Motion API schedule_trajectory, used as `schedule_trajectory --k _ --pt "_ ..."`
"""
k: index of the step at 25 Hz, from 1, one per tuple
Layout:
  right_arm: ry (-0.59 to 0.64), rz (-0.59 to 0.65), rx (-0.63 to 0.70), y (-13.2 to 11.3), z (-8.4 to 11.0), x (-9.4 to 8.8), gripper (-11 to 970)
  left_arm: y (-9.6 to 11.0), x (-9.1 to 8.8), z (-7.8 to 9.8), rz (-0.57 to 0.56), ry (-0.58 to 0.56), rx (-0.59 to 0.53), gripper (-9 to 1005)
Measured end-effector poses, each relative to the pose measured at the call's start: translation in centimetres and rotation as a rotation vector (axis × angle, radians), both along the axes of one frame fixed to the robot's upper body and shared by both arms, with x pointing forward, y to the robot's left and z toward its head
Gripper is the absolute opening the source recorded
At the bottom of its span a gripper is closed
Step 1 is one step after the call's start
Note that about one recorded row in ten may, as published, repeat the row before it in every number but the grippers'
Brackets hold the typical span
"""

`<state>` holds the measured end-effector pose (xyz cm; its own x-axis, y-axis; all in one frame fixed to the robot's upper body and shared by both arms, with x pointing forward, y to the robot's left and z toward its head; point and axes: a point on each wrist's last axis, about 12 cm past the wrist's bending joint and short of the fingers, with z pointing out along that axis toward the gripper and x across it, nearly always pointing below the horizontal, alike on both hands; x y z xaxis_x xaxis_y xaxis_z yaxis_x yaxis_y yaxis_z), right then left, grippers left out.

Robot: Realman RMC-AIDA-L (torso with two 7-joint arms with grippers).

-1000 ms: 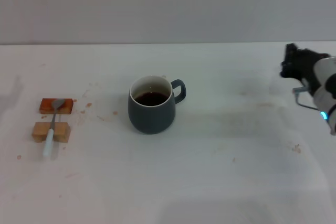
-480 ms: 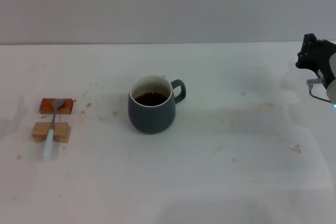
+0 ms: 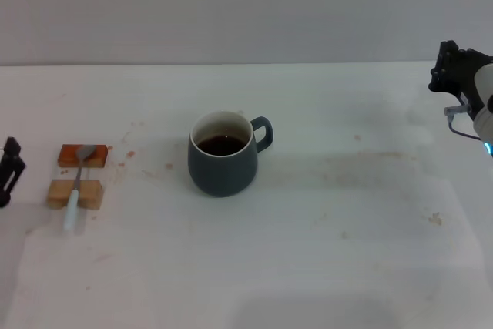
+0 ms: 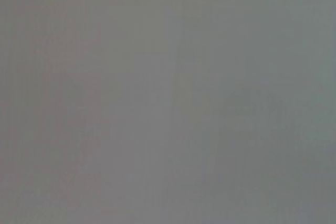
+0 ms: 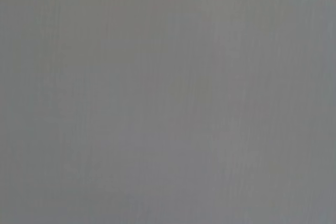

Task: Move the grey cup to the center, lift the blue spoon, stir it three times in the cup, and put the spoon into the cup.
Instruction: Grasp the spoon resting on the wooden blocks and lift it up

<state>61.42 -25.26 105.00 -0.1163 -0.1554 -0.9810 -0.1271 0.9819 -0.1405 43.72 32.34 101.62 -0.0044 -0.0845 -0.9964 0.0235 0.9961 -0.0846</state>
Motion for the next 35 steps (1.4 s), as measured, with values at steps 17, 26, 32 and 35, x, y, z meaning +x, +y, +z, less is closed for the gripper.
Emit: schedule_trajectory --k 17,26,32,35 --pt "-0.010 -0.002 -0.022 0.0 0.4 0.4 29 -5.6 -4.6 -1.6 0.005 0.103 -0.003 840" --pt "-0.005 0.002 -0.021 0.1 0.4 0.5 29 -7.6 -4.5 -2.2 0.022 0.123 -0.010 840" --pt "0.006 0.004 -0.022 0.2 0.2 0.4 29 -7.9 -4.1 -2.6 0.010 0.140 -0.017 840" --pt "0.007 0.006 -0.022 0.2 0.2 0.4 29 -7.8 -4.2 -2.8 0.013 0.144 -0.015 840"
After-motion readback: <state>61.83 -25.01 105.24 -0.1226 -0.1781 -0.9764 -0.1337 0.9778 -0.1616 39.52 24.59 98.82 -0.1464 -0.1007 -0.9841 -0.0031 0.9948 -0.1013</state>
